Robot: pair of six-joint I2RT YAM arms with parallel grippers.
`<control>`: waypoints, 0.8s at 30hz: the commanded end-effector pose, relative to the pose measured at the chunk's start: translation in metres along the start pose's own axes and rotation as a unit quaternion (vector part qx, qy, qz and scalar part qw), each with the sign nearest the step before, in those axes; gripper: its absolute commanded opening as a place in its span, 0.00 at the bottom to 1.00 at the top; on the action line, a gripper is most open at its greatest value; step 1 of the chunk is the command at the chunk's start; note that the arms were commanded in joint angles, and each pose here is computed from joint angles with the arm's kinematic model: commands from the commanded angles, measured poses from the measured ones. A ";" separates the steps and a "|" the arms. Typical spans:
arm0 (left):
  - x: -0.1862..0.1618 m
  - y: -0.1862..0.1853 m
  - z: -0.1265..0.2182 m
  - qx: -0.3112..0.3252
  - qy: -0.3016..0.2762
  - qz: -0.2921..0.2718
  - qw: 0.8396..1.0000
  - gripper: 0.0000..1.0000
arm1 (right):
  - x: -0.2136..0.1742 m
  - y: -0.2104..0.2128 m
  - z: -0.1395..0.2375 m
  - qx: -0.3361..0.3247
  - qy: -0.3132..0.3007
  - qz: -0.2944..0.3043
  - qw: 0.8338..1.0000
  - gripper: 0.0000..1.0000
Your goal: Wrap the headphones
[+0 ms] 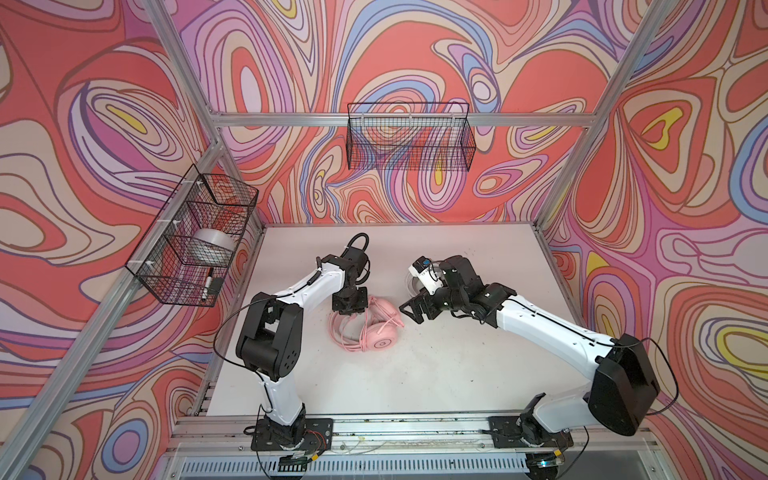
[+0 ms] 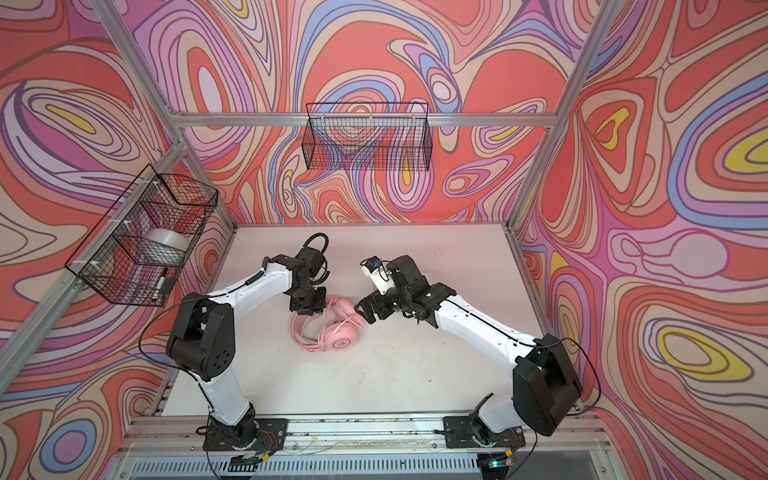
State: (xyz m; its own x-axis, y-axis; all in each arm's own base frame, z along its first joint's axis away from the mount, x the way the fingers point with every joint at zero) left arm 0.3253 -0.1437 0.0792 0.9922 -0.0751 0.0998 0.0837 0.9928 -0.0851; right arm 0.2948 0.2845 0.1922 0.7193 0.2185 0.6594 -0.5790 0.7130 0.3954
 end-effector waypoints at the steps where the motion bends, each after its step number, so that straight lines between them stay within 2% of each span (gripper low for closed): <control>1: 0.004 0.003 0.014 0.017 -0.006 -0.002 1.000 0.40 | 0.007 0.003 0.001 -0.004 -0.006 0.010 1.000 0.99; 3: 0.010 0.003 0.026 0.019 -0.024 0.000 1.000 0.45 | 0.009 0.003 0.002 -0.007 -0.009 0.010 1.000 0.99; 9: 0.030 0.008 0.076 0.039 -0.095 0.006 0.995 0.72 | 0.021 -0.004 0.013 -0.037 -0.045 0.011 0.998 0.99; 15: 0.045 0.027 0.128 0.086 -0.205 -0.006 0.975 0.88 | 0.040 -0.036 0.041 -0.134 -0.099 0.002 0.986 0.98; 20: 0.044 0.054 0.162 0.145 -0.307 -0.008 0.941 0.97 | 0.053 -0.102 0.089 -0.215 -0.161 -0.092 0.959 0.99; 21: 0.042 0.060 0.167 0.157 -0.331 -0.004 0.930 1.00 | 0.053 -0.119 0.103 -0.235 -0.181 -0.117 0.948 0.98; 24: 0.033 0.080 0.179 0.179 -0.390 0.012 0.903 1.00 | 0.048 -0.164 0.146 -0.290 -0.252 -0.182 0.905 0.99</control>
State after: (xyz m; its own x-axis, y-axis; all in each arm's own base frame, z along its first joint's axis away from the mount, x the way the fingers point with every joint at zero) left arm 0.3400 -0.0733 0.2358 0.7194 -0.0890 0.6889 -0.0184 0.9890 0.1470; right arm 0.3654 0.1276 0.2482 0.5599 -0.1826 0.8082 -0.1148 0.9489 0.2939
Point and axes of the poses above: each gripper's point midway between its finger pads, its own z axis back along the fingers, its own y axis along the line the jaws close on, x = y × z, the point moved 1 cm from there along z, back along the fingers, and after that the axes turned 11 degrees about -z, right-handed, at the moved point
